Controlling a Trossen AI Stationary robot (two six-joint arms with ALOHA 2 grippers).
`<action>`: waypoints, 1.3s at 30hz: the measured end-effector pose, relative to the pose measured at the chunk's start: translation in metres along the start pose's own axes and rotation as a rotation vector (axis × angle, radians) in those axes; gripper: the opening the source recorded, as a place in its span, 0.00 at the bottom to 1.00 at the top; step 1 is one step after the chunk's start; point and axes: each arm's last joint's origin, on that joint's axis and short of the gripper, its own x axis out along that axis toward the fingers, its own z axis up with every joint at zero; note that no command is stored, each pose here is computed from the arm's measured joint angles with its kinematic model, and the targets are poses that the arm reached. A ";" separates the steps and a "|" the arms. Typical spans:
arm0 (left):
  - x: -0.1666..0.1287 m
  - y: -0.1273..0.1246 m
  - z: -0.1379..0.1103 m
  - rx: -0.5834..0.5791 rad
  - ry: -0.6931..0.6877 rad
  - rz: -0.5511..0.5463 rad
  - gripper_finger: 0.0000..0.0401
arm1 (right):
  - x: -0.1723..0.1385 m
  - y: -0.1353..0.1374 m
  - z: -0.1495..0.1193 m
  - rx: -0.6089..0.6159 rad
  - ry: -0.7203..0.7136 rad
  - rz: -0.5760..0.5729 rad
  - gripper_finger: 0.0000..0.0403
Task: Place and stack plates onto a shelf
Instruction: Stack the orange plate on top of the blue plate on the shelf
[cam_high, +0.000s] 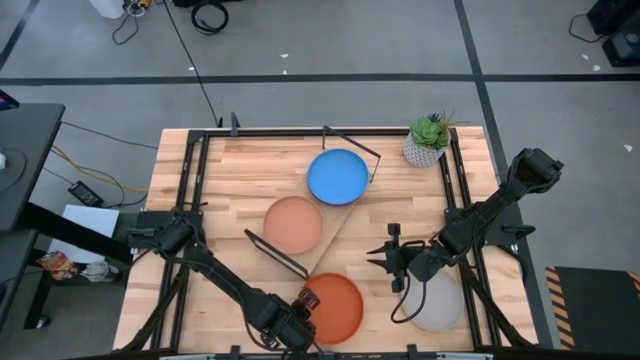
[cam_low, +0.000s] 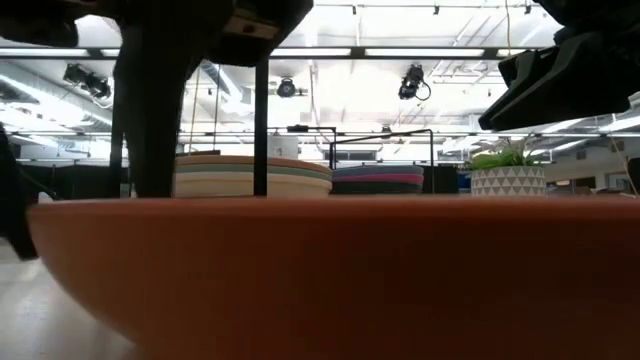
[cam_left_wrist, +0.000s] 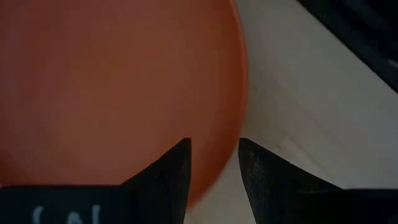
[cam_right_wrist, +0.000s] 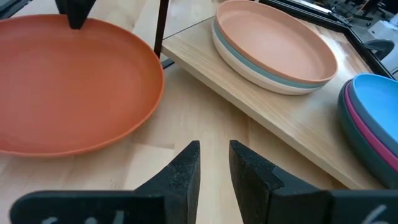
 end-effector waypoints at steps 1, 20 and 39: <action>0.002 0.000 0.000 0.005 -0.005 0.002 0.35 | 0.000 0.000 0.000 0.000 0.000 0.001 0.23; 0.011 0.023 0.006 0.060 -0.089 0.089 0.10 | -0.002 0.008 -0.002 -0.028 0.026 0.190 0.23; -0.007 0.045 0.012 -0.040 -0.200 0.126 0.29 | 0.007 0.049 0.007 -0.220 0.201 0.413 0.31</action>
